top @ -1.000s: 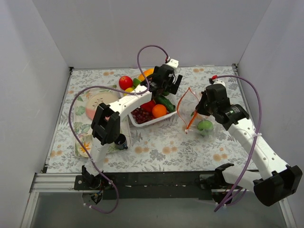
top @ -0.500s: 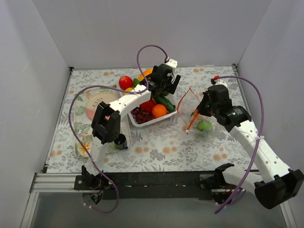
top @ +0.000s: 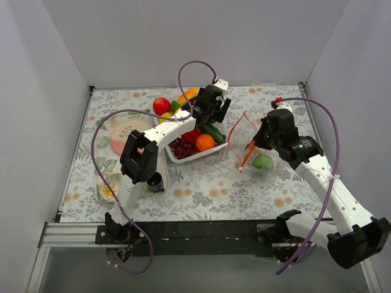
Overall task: Place the food in the zip-top bag and seal the zipper
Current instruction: Pick up the fake vegetable from the bin.
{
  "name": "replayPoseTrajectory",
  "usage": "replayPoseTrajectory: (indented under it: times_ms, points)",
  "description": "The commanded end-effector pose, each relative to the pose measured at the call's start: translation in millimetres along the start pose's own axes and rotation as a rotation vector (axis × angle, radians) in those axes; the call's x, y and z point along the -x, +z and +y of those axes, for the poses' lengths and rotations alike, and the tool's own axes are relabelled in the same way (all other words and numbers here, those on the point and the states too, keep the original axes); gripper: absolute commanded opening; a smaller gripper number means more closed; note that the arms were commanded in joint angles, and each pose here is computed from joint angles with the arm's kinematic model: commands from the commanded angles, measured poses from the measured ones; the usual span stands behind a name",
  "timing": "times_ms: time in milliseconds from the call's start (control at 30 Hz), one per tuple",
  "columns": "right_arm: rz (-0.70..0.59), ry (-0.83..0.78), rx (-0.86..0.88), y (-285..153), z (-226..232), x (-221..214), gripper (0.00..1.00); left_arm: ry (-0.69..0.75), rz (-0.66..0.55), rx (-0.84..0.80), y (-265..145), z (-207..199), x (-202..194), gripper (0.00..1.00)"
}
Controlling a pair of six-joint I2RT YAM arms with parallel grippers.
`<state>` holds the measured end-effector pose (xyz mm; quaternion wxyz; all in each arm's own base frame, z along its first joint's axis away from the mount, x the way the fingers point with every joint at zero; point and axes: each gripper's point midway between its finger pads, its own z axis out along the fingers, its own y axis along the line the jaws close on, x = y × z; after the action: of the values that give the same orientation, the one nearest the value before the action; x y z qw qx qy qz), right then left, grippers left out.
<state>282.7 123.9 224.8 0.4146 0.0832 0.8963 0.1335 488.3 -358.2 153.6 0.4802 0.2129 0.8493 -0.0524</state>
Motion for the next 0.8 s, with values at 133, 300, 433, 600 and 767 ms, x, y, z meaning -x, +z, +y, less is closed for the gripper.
replayPoseTrajectory:
  times_ms: [133,300,433,600,767]
  points:
    - [-0.051,-0.003,0.019,-8,7,17,0.01,-0.01,-0.111,0.026,-22,10,44,0.64]
    - [-0.05,-0.004,0.011,-6,5,17,0.01,-0.028,-0.153,0.016,-39,13,63,0.57]
    - [-0.051,-0.003,0.02,-5,9,19,0.01,-0.052,-0.173,0.001,-58,15,76,0.56]
    - [-0.051,-0.003,0.022,2,12,22,0.01,-0.153,-0.189,-0.091,-98,8,91,0.55]
    - [-0.05,0.0,0.024,12,15,24,0.01,-0.306,-0.126,-0.344,-144,-29,78,0.54]
